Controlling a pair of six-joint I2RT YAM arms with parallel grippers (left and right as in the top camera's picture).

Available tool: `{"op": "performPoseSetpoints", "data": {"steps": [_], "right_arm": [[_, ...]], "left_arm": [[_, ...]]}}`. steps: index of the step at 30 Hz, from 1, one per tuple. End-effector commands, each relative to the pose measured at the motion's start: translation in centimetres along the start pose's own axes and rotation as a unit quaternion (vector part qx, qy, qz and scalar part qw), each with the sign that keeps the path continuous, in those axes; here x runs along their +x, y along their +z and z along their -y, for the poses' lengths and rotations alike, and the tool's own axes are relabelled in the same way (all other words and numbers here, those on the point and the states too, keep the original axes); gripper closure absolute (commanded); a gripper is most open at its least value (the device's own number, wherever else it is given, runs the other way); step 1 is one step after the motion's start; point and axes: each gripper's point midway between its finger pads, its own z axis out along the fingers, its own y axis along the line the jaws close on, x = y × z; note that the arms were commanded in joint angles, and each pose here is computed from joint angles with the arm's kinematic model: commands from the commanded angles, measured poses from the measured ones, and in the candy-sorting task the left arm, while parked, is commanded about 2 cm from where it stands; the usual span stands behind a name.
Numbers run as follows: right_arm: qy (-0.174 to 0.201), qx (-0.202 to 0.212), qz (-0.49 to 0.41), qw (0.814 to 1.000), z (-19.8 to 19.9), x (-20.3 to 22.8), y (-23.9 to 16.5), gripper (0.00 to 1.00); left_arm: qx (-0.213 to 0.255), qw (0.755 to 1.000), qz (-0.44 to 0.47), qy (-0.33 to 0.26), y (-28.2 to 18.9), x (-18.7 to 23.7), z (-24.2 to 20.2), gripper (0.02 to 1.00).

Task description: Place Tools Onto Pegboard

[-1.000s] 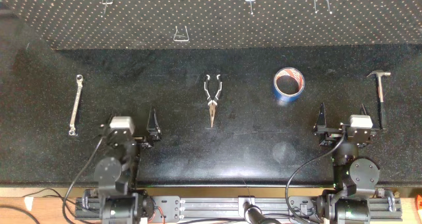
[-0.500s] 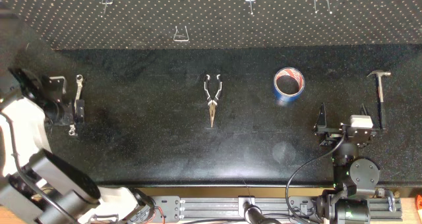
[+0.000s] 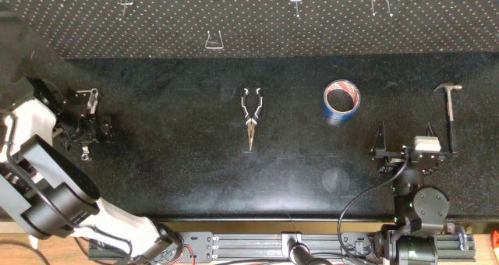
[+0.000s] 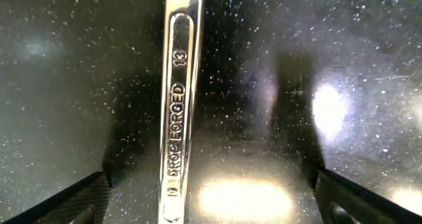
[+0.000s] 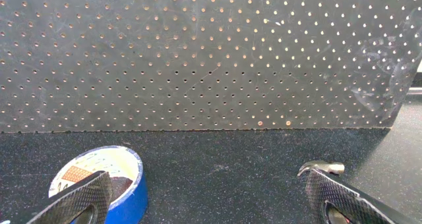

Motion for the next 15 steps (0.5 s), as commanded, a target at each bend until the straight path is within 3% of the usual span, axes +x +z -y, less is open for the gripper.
{"op": "performPoseSetpoints", "data": {"steps": [1,2,3,5,9,12,13,15], "right_arm": [[0.007,0.0,-0.001,1.0,-0.1,0.1,0.0,0.04],[0.007,0.0,-0.001,1.0,-0.1,0.1,0.0,0.04],[0.007,0.0,-0.001,1.0,-0.1,0.1,0.0,0.04],[0.007,0.0,-0.001,1.0,-0.1,0.1,0.0,0.04],[0.007,0.0,-0.001,1.0,-0.1,0.1,0.0,0.04],[0.007,0.0,-0.001,1.0,-0.1,0.1,0.0,0.04],[0.007,0.0,-0.001,1.0,-0.1,0.1,0.0,0.04],[0.007,0.0,-0.001,1.0,-0.1,0.1,0.0,0.04]], "left_arm": [[0.023,1.0,0.019,0.002,0.3,-1.0,0.4,0.159],[0.024,1.0,0.017,0.002,0.4,-1.0,0.4,0.428],[0.024,1.0,0.015,0.002,0.4,-0.9,0.4,0.584],[0.022,1.0,0.013,0.001,0.4,-0.8,0.4,0.991],[0.009,1.0,0.006,-0.001,0.1,-0.4,-0.2,0.989],[-0.069,0.991,0.112,0.006,-6.6,-3.3,-1.9,0.989],[-0.107,0.98,0.168,0.01,-10.0,-4.0,-2.2,0.989],[-0.156,0.959,0.237,0.013,-12.6,-3.8,-1.9,0.989]]}}
